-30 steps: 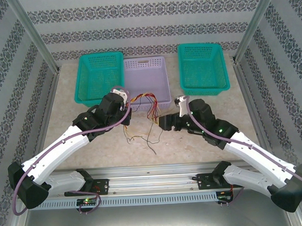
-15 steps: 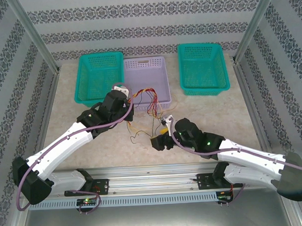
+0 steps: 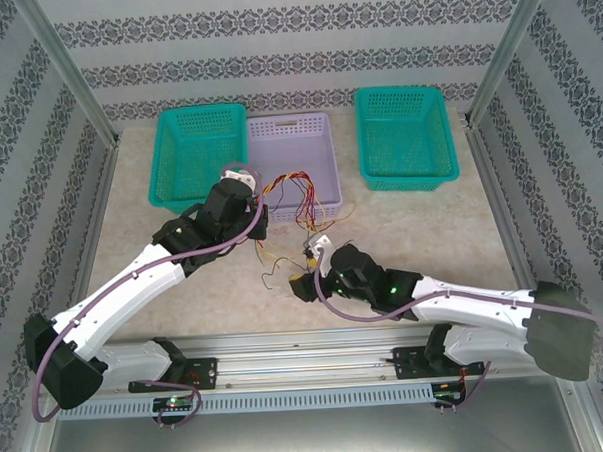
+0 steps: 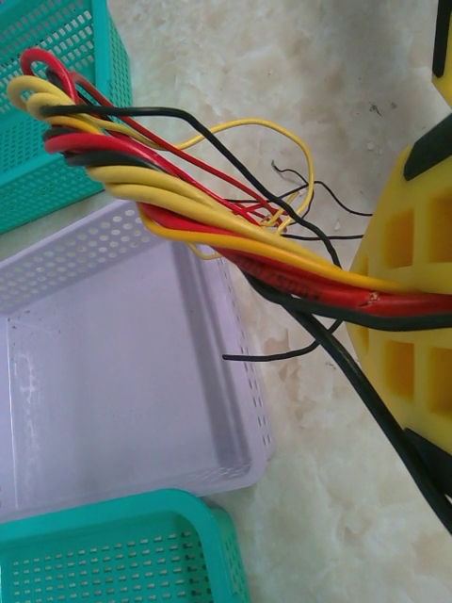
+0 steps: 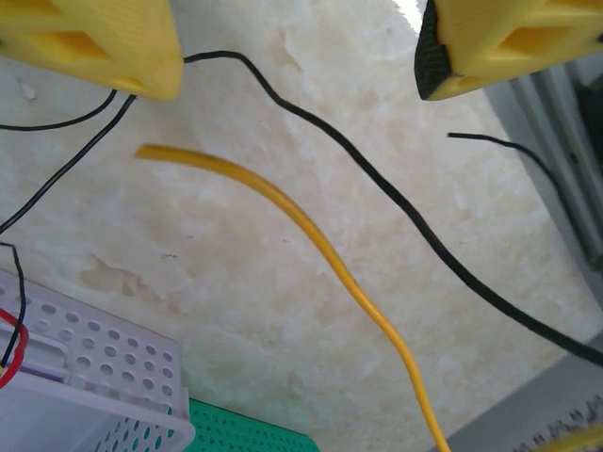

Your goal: Untangle the cables

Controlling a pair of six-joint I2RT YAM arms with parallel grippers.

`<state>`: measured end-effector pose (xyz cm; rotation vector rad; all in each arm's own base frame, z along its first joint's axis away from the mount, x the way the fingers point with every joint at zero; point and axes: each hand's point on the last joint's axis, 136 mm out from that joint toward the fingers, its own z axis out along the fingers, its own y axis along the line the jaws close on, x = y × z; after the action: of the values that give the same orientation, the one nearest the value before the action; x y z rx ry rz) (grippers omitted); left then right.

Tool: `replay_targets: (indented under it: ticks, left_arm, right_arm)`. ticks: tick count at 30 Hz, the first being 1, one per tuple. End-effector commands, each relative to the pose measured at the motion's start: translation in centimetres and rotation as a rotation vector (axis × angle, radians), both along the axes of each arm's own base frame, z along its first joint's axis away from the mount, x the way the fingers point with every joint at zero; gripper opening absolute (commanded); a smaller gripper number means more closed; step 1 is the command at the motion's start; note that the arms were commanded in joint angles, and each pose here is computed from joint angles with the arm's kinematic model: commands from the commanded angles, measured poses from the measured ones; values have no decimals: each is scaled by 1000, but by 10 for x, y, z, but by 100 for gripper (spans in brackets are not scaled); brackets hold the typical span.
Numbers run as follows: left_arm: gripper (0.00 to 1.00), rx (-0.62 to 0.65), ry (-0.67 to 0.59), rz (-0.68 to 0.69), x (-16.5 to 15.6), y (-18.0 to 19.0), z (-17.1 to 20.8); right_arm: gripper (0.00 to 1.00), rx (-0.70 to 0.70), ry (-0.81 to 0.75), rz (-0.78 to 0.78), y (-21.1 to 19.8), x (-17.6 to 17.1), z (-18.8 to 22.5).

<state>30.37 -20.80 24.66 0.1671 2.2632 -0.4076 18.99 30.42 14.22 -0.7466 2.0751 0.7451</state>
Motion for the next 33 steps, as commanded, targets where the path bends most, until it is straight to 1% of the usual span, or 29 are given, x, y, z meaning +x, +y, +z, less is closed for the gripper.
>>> replay_targets:
  ticks: [1, 4, 6, 8, 10, 14, 21, 22, 26, 30, 33]
  left_arm:
    - [0, -71, -62, 21, 7, -2, 26]
    - [0, -65, -60, 22, 6, -1, 24]
    - [0, -55, -56, 24, 6, 1, 21]
    - [0, -46, -56, 27, 6, 2, 19]
    - [0, -31, -65, 32, 6, 5, 20]
    - [0, -2, -90, 42, 5, 13, 27]
    - [0, 73, -75, 55, -1, 26, 19]
    - [0, 84, -73, 57, -2, 28, 17]
    - [0, 129, -54, 67, -8, 38, 8]
    - [0, 163, -30, 83, -15, 48, -3]
    - [0, 179, -7, 91, -22, 55, -14]
  right_arm:
    - [50, 30, -72, -11, 12, 12, 21]
    - [34, 0, -70, -19, 13, 15, 14]
    - [27, -9, -72, -34, 10, 16, 12]
    - [18, -9, -80, -40, 6, 16, 14]
    - [0, -20, -96, -58, -2, 16, 20]
    - [0, -36, -135, -160, -36, 19, 31]
    - [0, -48, -144, -440, -118, 33, 52]
    - [0, -43, -146, -490, -131, 35, 58]
    - [0, -34, -146, -611, -169, 41, 81]
    - [0, -70, -139, -720, -201, 50, 108]
    - [0, -50, -123, -796, -221, 56, 131]
